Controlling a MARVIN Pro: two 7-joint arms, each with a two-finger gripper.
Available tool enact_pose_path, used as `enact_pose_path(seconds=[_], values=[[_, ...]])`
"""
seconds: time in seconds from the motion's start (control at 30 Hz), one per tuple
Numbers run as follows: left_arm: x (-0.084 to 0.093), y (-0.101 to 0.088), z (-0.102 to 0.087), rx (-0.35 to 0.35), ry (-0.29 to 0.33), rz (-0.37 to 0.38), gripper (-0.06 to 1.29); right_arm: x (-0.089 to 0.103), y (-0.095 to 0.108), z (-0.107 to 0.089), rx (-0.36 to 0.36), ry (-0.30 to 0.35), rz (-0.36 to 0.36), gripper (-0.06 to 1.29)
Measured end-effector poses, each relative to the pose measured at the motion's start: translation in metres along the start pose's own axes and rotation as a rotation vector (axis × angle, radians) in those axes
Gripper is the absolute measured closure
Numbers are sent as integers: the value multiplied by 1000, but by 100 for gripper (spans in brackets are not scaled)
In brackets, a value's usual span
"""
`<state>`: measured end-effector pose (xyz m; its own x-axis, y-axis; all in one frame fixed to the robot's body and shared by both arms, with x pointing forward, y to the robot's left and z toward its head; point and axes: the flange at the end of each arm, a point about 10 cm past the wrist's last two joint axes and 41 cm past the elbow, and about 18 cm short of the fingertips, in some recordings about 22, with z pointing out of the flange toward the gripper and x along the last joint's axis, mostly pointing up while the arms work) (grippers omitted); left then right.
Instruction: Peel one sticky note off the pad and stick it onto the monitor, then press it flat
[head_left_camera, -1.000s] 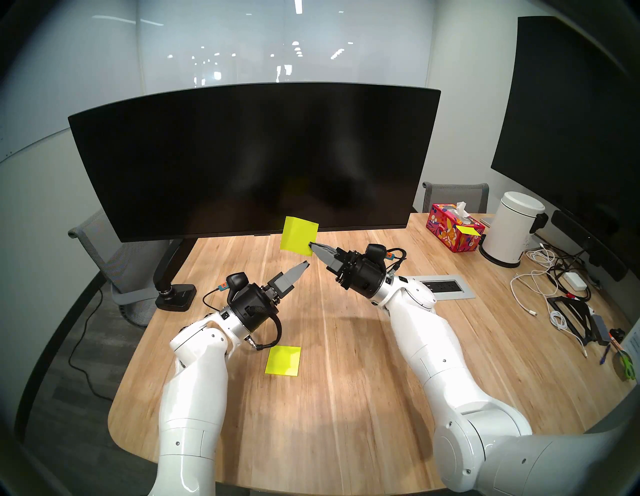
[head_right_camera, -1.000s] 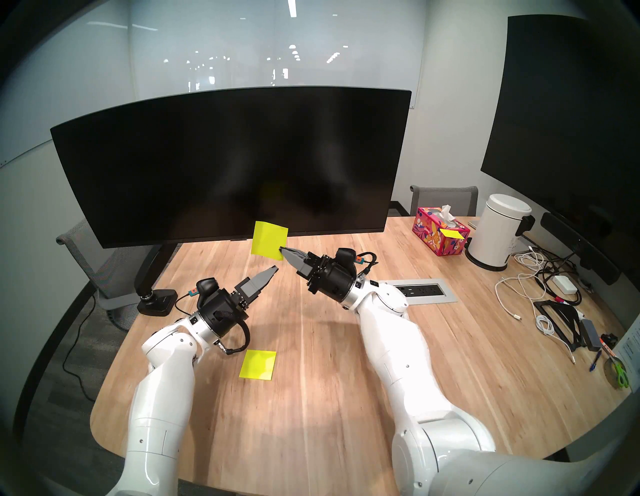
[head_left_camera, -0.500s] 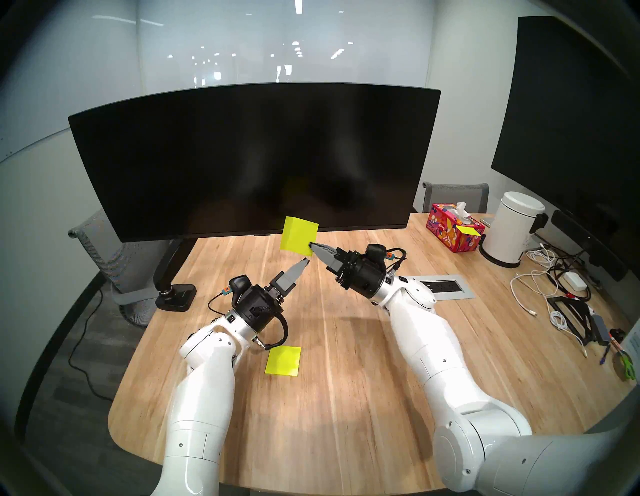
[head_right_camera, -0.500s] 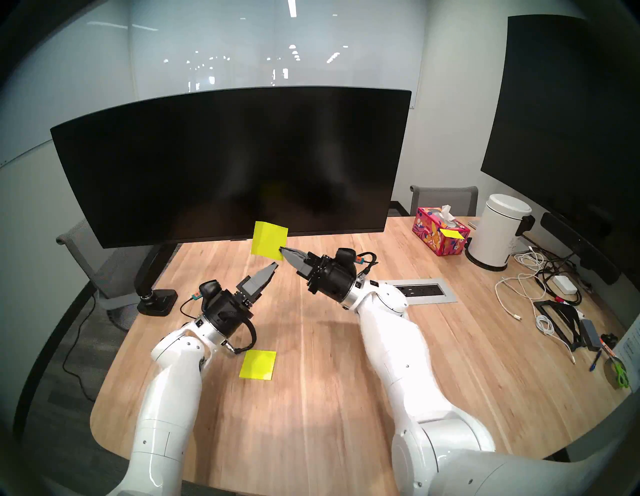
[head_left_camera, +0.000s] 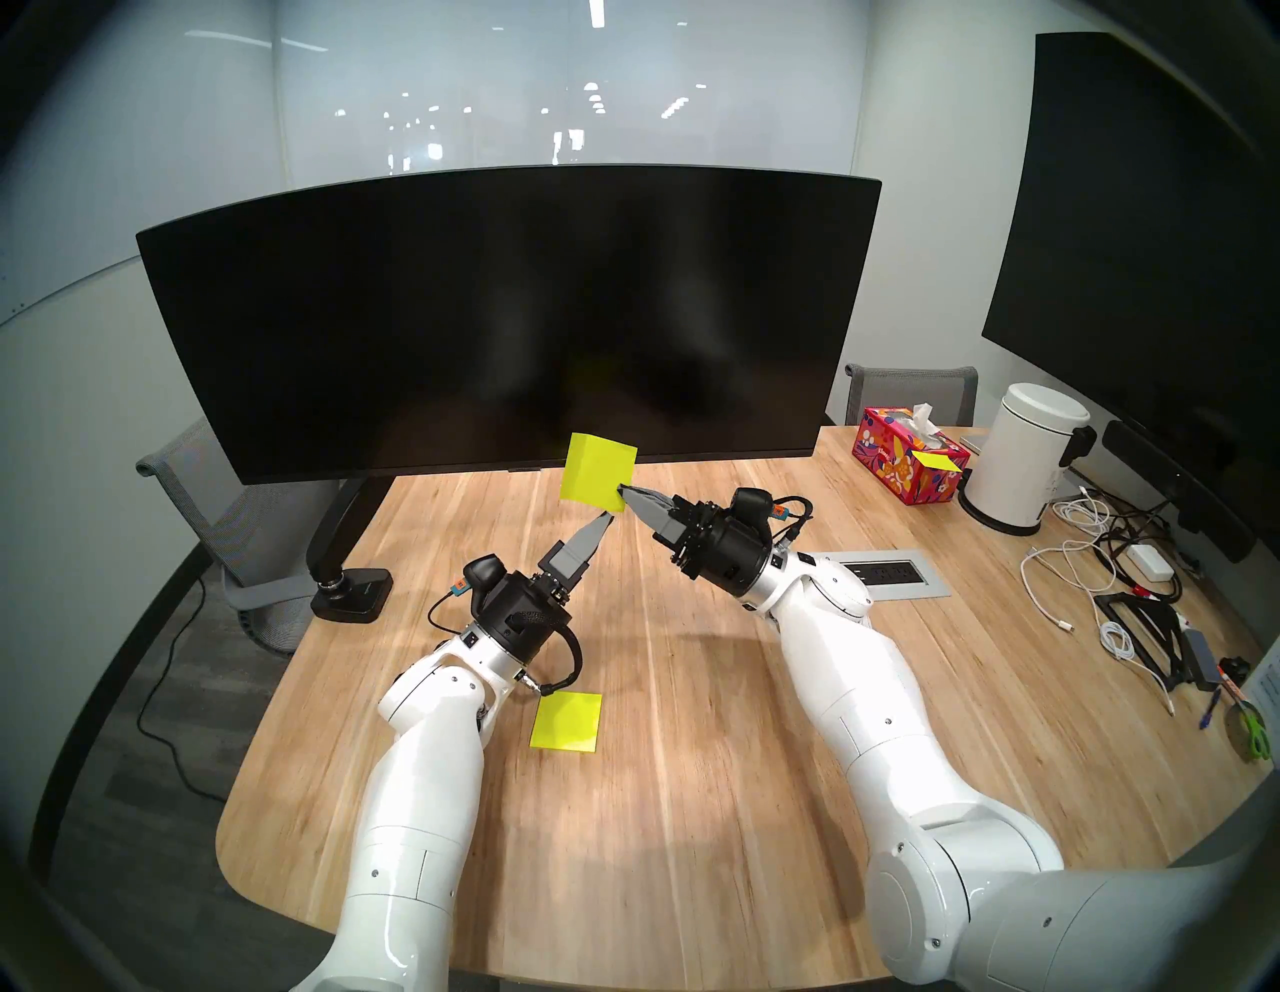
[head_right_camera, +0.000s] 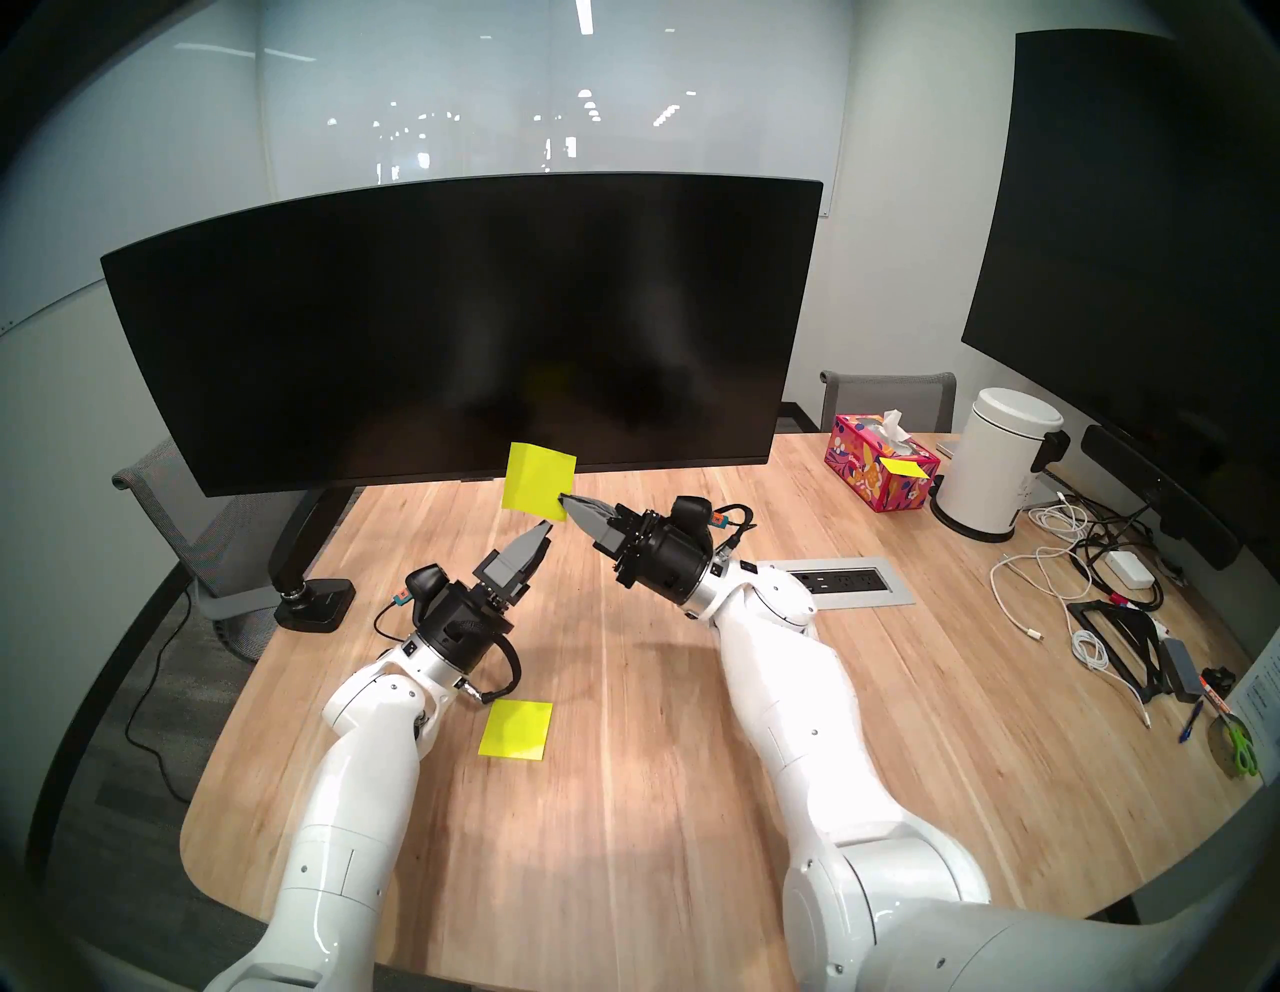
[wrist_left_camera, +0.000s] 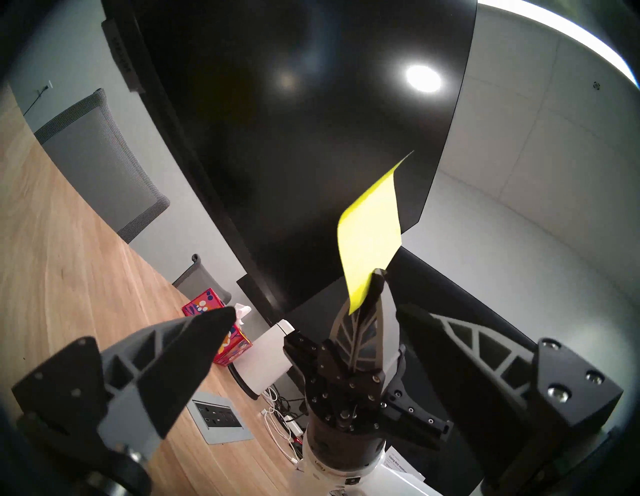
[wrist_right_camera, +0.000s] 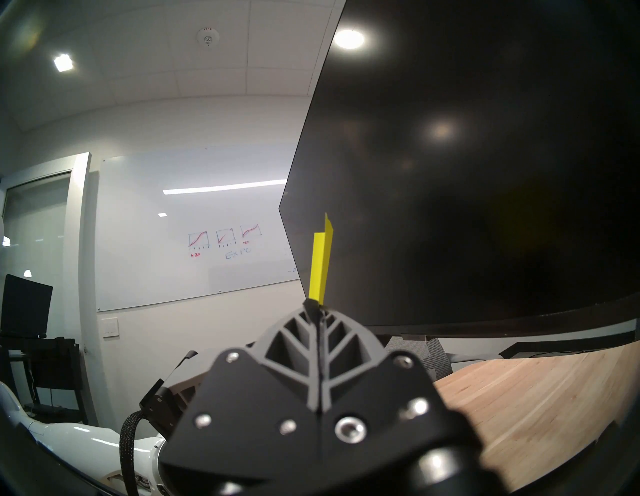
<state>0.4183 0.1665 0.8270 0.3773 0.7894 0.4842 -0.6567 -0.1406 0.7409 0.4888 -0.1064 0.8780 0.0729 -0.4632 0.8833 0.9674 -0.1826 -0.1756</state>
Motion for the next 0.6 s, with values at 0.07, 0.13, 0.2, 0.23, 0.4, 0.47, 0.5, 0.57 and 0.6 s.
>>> enact_pose_path(seconds=[0.07,0.13,0.2,0.23,0.4,0.47,0.5,0.57,0.6], values=[[2,-1,1,-11,17,-2,-3,0,0,0,0,0,0,125],[5,-2,2,-22,31,-2,-3,0,0,0,0,0,0,125],[7,-3,3,-34,43,-4,-3,0,0,0,0,0,0,125],[8,-3,4,-38,46,-6,-3,0,0,0,0,0,0,125],[12,-3,7,-81,60,-26,-3,0,0,0,0,0,0,125],[13,-2,8,-101,59,-37,-3,0,0,0,0,0,0,125],[13,-1,9,-112,57,-43,-3,0,0,0,0,0,0,125],[13,0,10,-128,52,-51,-3,0,0,0,0,0,0,125],[13,1,11,-135,50,-54,-3,0,0,0,0,0,0,125]])
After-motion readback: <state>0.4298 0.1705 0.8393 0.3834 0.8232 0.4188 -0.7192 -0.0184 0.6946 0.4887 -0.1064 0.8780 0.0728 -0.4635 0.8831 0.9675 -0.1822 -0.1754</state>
